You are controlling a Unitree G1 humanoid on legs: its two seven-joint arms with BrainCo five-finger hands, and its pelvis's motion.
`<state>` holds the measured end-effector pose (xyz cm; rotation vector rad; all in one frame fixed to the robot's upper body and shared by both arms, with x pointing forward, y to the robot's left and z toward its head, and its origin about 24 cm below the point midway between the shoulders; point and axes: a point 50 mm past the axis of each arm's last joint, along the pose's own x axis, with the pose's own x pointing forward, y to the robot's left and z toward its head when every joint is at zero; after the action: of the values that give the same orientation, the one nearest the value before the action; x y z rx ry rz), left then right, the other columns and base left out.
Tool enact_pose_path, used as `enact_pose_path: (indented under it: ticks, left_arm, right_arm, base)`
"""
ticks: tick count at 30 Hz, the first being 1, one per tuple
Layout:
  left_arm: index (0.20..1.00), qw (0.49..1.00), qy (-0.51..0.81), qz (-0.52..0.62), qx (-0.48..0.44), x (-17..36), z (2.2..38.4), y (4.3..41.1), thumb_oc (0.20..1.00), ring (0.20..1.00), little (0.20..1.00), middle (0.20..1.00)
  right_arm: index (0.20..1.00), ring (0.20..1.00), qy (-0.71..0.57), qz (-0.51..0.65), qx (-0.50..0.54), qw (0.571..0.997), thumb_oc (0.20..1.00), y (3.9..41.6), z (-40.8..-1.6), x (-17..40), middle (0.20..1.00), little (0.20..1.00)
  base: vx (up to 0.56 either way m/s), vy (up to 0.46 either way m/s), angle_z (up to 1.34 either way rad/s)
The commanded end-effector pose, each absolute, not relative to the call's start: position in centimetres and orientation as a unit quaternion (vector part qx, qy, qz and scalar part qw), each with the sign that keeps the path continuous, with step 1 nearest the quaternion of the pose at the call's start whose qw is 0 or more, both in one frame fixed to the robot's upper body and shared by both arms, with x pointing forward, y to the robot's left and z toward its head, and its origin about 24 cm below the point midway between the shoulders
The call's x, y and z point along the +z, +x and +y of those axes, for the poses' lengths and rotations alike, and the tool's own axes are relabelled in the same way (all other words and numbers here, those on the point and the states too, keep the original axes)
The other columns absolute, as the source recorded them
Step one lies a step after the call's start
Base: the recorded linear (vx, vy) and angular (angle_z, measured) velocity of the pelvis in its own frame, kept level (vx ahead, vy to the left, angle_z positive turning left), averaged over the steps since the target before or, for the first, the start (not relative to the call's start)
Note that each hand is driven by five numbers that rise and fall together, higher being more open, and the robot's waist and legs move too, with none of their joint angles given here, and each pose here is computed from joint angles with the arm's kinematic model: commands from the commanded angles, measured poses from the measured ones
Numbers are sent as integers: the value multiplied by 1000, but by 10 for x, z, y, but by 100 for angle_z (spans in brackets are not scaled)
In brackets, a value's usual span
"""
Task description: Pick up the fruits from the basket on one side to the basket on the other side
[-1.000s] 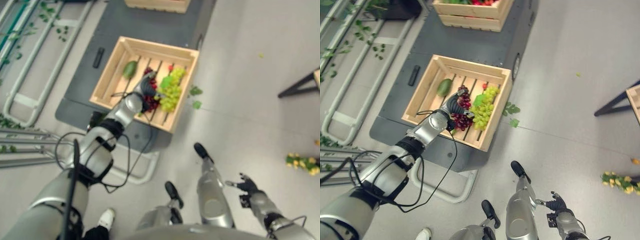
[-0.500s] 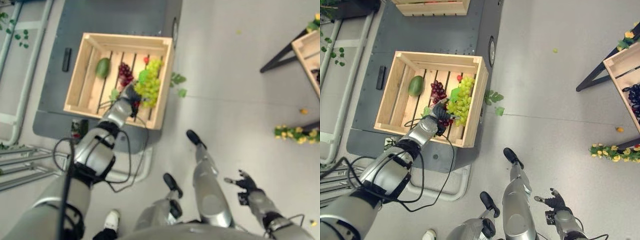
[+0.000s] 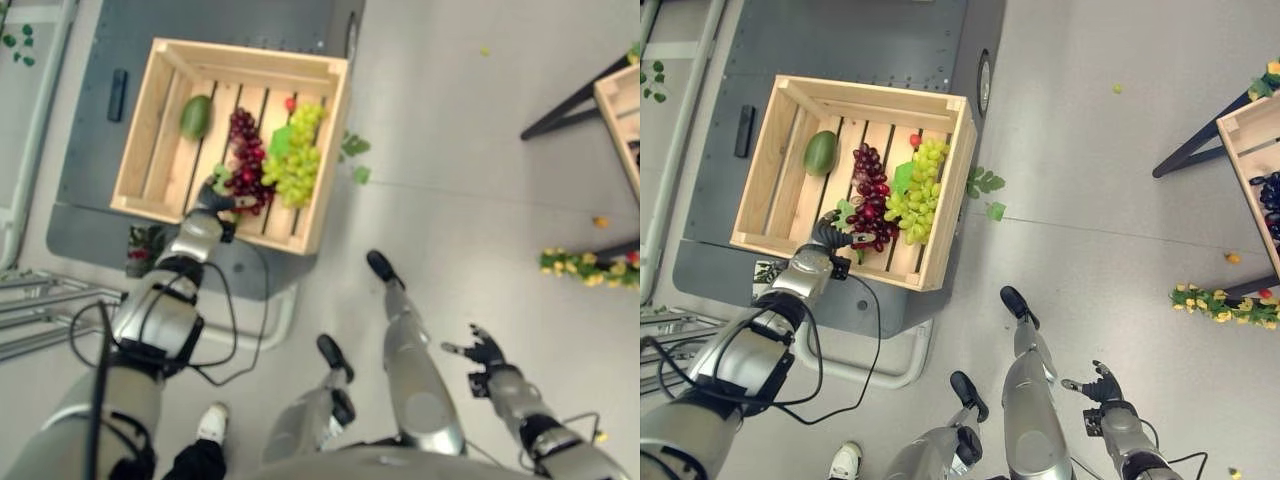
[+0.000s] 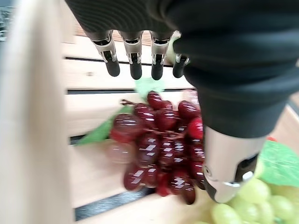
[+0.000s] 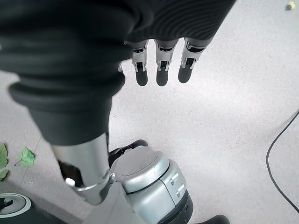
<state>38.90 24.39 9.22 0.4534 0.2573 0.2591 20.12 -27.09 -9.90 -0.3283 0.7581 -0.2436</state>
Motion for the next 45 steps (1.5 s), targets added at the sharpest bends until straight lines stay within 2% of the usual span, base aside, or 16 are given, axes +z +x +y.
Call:
enact_pose_path:
  ticks: [1, 18, 25, 35, 36, 37, 38, 45]
  left_arm:
    - [1000, 951, 207, 111, 201, 116, 288, 384, 1000, 1000, 1000, 1000]
    - [1000, 942, 274, 51, 189, 160, 259, 406, 1000, 1000, 1000, 1000]
    - [1000, 914, 347, 35, 207, 176, 260, 409, 1000, 1000, 1000, 1000]
    - [1000, 898, 368, 45, 238, 175, 268, 405, 1000, 1000, 1000, 1000]
    - [561, 894, 376, 47, 239, 174, 270, 405, 561, 561, 561, 561]
    - [470, 890, 385, 50, 240, 174, 271, 404, 470, 470, 470, 470]
    - [200, 884, 397, 54, 241, 173, 272, 404, 200, 200, 200, 200]
    - [200, 859, 450, 51, 239, 175, 272, 404, 200, 200, 200, 200]
  right_arm:
    - [1000, 1000, -160, 364, -109, 911, 1000, 198, -264, -102, 1000, 1000]
    - [1000, 1000, -157, 327, -101, 927, 1000, 206, -257, -95, 1000, 1000]
    - [1000, 1000, -136, 284, -112, 942, 1000, 214, -255, -83, 1000, 1000]
    - [1000, 1000, -127, 207, -113, 964, 1000, 228, -248, -59, 1000, 1000]
    - [1000, 1000, -126, 198, -112, 965, 1000, 229, -248, -57, 1000, 1000]
    - [1000, 1000, -129, 192, -111, 966, 1000, 229, -248, -55, 1000, 1000]
    - [1000, 1000, -129, 184, -110, 968, 1000, 230, -248, -52, 1000, 1000]
    - [1000, 1000, -130, 148, -94, 976, 1000, 236, -238, -41, 1000, 1000]
  base:
    - [0, 0, 0]
    - [0, 2, 0]
    - [1, 14, -4]
    - [3, 18, -8]
    - [4, 15, -10]
    - [8, 38, -11]
    - [10, 33, -14]
    - [41, 30, -10]
